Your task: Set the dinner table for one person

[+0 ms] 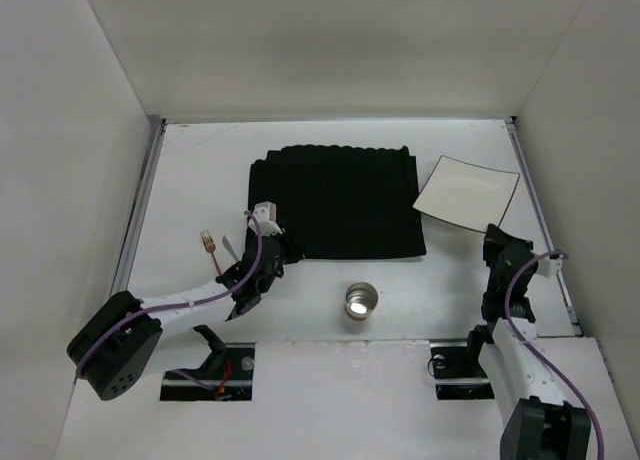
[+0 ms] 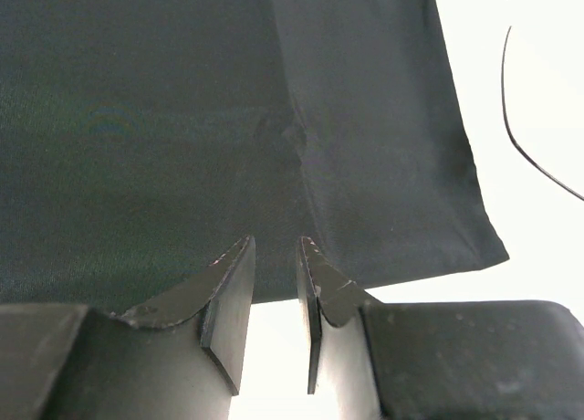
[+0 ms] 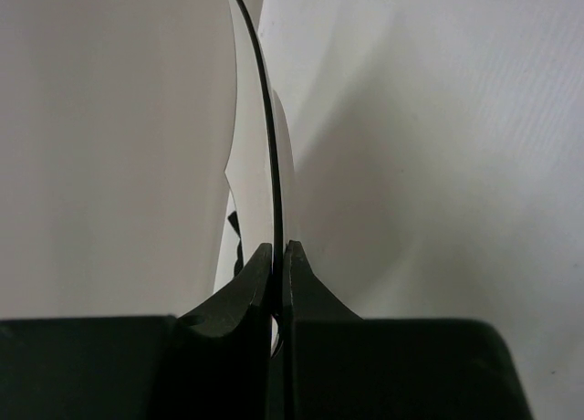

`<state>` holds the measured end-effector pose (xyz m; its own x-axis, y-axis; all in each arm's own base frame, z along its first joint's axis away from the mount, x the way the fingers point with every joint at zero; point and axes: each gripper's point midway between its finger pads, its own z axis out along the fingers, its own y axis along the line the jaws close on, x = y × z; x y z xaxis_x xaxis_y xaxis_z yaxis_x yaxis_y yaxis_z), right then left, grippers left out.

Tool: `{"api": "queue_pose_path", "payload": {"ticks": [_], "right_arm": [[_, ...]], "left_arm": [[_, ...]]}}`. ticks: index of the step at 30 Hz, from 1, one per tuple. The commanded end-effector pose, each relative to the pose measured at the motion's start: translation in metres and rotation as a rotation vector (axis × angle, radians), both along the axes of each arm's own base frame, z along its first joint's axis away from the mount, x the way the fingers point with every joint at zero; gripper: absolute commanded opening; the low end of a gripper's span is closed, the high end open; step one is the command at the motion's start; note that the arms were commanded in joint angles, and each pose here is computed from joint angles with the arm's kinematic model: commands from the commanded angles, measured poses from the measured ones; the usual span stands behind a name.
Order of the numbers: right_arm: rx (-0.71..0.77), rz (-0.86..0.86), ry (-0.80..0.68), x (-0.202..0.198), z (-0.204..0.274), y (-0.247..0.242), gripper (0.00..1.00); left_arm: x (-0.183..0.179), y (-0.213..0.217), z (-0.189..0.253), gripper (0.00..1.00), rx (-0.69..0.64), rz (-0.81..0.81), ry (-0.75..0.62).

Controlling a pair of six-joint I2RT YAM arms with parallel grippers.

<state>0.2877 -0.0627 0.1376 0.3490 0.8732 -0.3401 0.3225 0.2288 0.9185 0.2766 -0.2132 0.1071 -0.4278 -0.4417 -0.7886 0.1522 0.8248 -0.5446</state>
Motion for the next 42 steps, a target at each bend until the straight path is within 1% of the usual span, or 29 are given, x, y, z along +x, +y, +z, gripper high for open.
{"api": "queue_pose_path", "payload": {"ticks": [1, 5, 8, 16, 21, 27, 32, 36, 42], "right_arm": [[0.035, 0.091, -0.425, 0.015, 0.133, 0.028, 0.00], [0.082, 0.141, -0.503, 0.016, 0.159, 0.053, 0.00], [0.118, 0.189, -0.529, 0.020, 0.171, 0.075, 0.00], [0.212, 0.303, -0.526, 0.048, 0.173, 0.158, 0.00], [0.261, 0.362, -0.561, 0.066, 0.180, 0.205, 0.00], [0.331, 0.418, -0.560, 0.080, 0.168, 0.252, 0.00], [0.348, 0.420, -0.517, 0.087, 0.147, 0.272, 0.00], [0.396, 0.448, -0.486, 0.094, 0.126, 0.291, 0.00], [0.412, 0.459, -0.442, 0.098, 0.101, 0.301, 0.00]], "left_arm": [[0.005, -0.001, 0.016, 0.23, -0.049, 0.012, -0.048], [0.006, 0.001, 0.018, 0.23, -0.052, 0.018, -0.055], [0.005, 0.001, 0.019, 0.23, -0.055, 0.015, -0.054], [0.005, 0.006, 0.026, 0.23, -0.084, 0.030, -0.069], [0.007, 0.024, 0.036, 0.22, -0.099, 0.077, -0.102], [0.014, 0.059, 0.042, 0.22, -0.110, 0.174, -0.121], [0.016, 0.062, 0.041, 0.22, -0.114, 0.180, -0.116], [0.017, 0.063, 0.038, 0.22, -0.107, 0.185, -0.108], [0.018, 0.064, 0.034, 0.22, -0.101, 0.188, -0.100]]}}
